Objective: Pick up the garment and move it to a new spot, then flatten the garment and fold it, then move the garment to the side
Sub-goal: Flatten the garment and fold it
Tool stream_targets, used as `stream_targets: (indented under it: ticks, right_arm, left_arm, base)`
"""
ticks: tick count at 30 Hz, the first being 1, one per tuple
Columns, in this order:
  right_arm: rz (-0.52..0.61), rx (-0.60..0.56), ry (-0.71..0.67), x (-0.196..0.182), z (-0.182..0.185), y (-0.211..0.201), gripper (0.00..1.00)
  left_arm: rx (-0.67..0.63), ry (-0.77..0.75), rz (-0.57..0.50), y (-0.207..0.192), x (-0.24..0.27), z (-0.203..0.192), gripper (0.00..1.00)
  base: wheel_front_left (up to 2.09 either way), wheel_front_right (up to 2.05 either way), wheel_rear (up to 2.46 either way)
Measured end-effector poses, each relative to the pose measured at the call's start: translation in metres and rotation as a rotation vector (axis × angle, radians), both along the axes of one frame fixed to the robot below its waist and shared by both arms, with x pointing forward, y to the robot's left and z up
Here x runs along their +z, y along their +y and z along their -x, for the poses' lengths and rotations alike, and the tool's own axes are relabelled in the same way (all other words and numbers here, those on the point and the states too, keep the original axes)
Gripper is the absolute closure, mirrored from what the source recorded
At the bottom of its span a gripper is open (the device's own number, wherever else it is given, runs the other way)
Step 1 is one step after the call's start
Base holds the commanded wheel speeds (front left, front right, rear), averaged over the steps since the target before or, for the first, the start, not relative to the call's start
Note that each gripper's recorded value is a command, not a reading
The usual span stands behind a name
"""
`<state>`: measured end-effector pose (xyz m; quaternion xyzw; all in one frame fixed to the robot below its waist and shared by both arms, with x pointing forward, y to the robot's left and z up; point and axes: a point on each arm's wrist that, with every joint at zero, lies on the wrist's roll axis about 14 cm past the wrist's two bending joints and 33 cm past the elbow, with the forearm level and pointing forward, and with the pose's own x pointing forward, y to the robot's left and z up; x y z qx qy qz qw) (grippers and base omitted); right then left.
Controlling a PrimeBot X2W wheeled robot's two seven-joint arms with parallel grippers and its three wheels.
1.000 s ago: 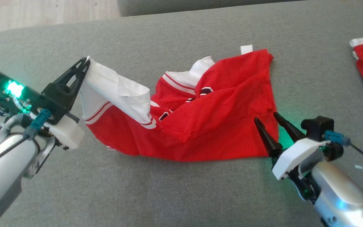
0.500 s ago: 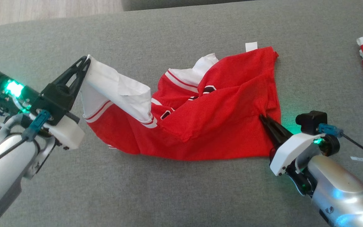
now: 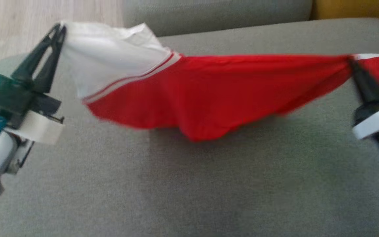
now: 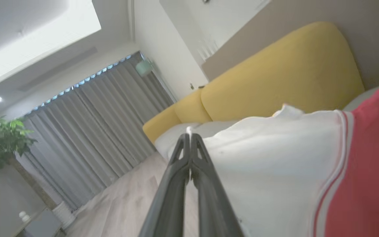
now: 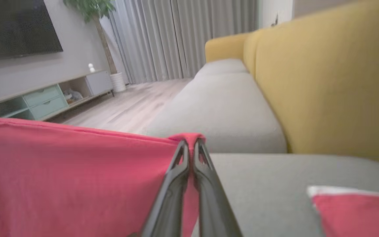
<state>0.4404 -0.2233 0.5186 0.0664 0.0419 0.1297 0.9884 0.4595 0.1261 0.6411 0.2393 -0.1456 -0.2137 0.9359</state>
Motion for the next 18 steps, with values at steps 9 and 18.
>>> stream_targets:
  ticks: [9,18]
  right_arm:
    - [0.096,-0.060,-0.390,0.167,0.020,-0.060,1.00]
    - [0.357,-0.133,-0.653,0.292,0.025,-0.065,1.00]
  left_arm:
    - [-0.179,-0.363,0.111,-0.027,0.131,0.029,1.00]
    - [-0.253,-0.591,0.130,-0.041,0.238,0.037,1.00]
  base:
    - [0.00,0.00,0.00]
    - [0.00,0.00,0.00]
